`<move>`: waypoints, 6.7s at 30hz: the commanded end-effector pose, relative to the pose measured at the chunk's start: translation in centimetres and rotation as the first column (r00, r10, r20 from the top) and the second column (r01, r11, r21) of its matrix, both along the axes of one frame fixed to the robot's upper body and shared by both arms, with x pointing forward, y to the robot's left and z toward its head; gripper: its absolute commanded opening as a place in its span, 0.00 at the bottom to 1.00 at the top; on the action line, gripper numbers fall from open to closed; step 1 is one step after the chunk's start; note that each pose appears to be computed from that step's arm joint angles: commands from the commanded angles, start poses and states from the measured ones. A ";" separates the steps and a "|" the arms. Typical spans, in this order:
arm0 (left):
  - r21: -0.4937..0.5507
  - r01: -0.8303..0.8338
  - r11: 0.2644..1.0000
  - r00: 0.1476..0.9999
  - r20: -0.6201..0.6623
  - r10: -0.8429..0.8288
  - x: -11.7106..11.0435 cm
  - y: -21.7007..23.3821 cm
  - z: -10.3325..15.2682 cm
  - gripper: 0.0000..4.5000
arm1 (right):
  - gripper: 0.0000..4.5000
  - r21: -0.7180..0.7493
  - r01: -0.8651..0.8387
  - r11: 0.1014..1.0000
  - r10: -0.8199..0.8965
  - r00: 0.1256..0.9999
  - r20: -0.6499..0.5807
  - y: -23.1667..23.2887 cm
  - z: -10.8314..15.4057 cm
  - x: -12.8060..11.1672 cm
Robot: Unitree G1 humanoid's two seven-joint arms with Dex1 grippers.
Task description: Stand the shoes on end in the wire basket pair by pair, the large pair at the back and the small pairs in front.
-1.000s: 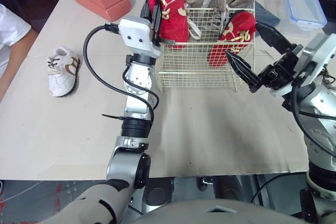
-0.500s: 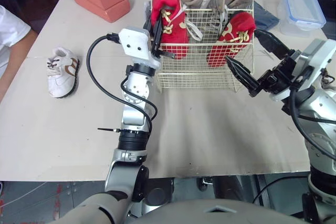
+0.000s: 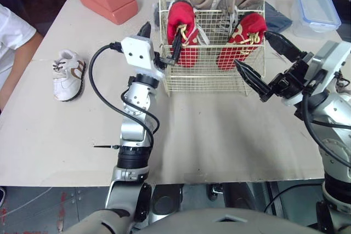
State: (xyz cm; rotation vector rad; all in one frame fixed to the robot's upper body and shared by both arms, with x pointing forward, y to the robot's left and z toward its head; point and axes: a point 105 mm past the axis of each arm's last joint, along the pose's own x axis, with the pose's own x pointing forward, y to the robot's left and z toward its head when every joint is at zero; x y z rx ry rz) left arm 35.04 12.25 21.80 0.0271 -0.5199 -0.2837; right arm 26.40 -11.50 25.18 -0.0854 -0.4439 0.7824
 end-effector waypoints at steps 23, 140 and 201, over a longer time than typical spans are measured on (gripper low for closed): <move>0.081 0.423 0.903 0.905 0.001 -0.424 -6.8 0.7 3.0 0.98 | 1.00 -0.096 0.501 0.860 -0.509 0.854 -0.103 -17.3 -2.5 2.5; 0.249 0.967 0.050 0.235 -0.803 -0.547 -7.4 -6.1 -1.4 0.24 | 0.08 -0.890 0.310 0.334 0.825 0.360 0.435 0.1 1.0 -1.9; 0.264 0.882 0.390 0.467 -0.389 -0.794 -4.7 -9.2 2.1 0.10 | 0.55 0.035 -0.136 0.990 0.139 0.908 -0.395 -0.7 -1.4 -1.6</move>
